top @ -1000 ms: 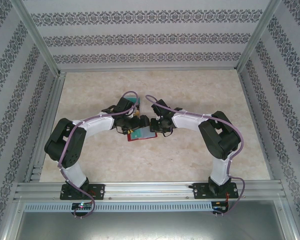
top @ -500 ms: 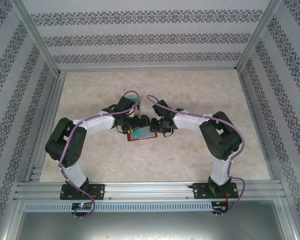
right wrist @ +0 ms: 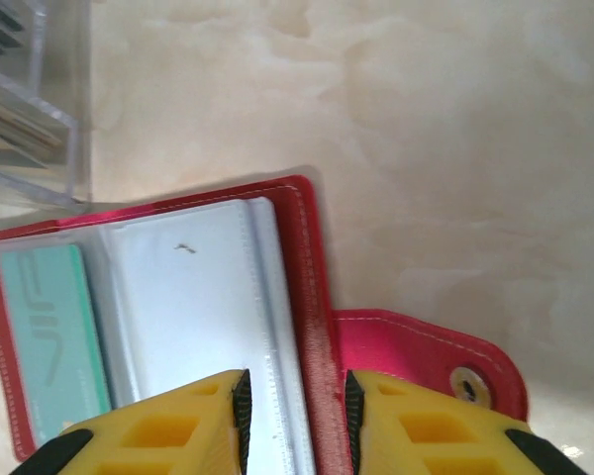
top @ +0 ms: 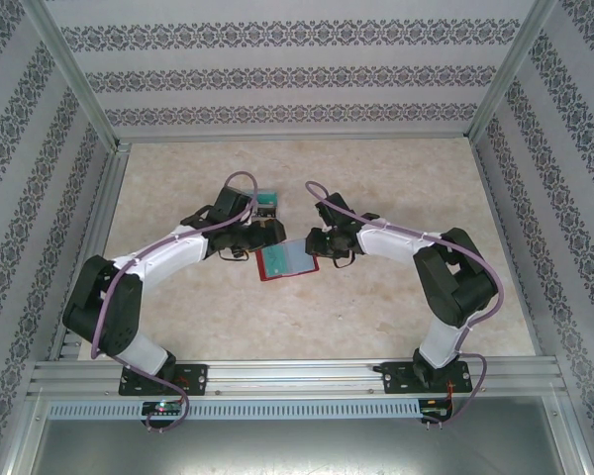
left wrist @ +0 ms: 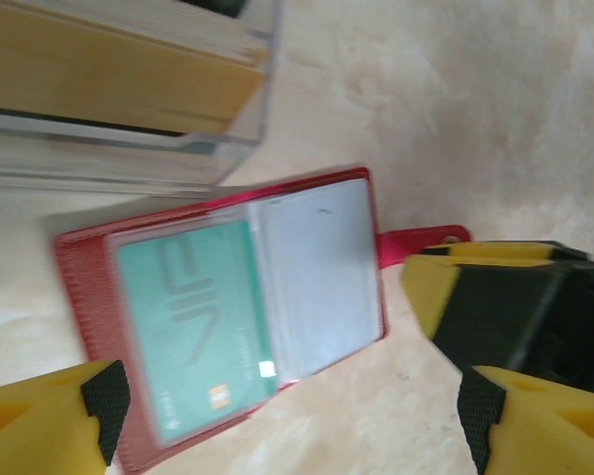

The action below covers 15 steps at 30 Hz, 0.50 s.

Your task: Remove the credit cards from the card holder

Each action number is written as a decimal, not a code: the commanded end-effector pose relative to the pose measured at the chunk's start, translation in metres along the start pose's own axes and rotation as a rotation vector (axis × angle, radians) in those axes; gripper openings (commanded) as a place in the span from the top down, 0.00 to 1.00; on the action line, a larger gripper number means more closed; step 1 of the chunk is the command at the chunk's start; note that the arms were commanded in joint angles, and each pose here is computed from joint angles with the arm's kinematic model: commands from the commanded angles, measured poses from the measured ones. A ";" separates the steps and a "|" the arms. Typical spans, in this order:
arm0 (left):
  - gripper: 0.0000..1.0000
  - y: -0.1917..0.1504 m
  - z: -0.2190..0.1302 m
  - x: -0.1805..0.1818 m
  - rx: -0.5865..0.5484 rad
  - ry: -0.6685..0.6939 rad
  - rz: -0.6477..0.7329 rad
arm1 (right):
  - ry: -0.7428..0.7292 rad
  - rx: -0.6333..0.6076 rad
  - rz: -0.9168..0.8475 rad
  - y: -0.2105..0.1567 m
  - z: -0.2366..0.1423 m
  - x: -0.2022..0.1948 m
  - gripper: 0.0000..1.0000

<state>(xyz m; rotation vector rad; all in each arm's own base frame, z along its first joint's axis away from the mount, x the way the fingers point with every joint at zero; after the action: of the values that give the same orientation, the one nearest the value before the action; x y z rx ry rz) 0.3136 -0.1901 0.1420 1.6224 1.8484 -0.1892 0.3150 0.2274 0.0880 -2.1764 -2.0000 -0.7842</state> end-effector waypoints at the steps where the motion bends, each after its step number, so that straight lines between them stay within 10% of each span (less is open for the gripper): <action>1: 0.25 -0.014 0.000 0.030 0.032 0.112 -0.016 | 0.114 -0.022 -0.061 0.008 -0.011 0.031 0.67; 8: 0.81 -0.025 0.023 0.047 0.092 0.136 -0.050 | 0.292 0.114 -0.088 -0.007 0.014 0.072 0.77; 15: 0.86 -0.029 0.038 0.052 0.129 0.137 -0.063 | 0.311 0.204 -0.013 -0.019 0.042 0.064 0.84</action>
<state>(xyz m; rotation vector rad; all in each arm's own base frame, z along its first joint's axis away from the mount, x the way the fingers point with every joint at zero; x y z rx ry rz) 0.2981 -0.1725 0.0776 1.7100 2.0350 -0.2185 0.3120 0.2994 0.0752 -1.8394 -1.9087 -0.8251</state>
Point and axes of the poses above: each hand's point on the last joint's axis, 136 mm out from that joint toward the fingers, its own z axis out along the fingers, its own x axis along the line the jaws close on, y = z × x, the point moved 5 cm from there along -z, back along the fingers, and after that the axes turned 3 degrees about z, right-handed, at the moved point
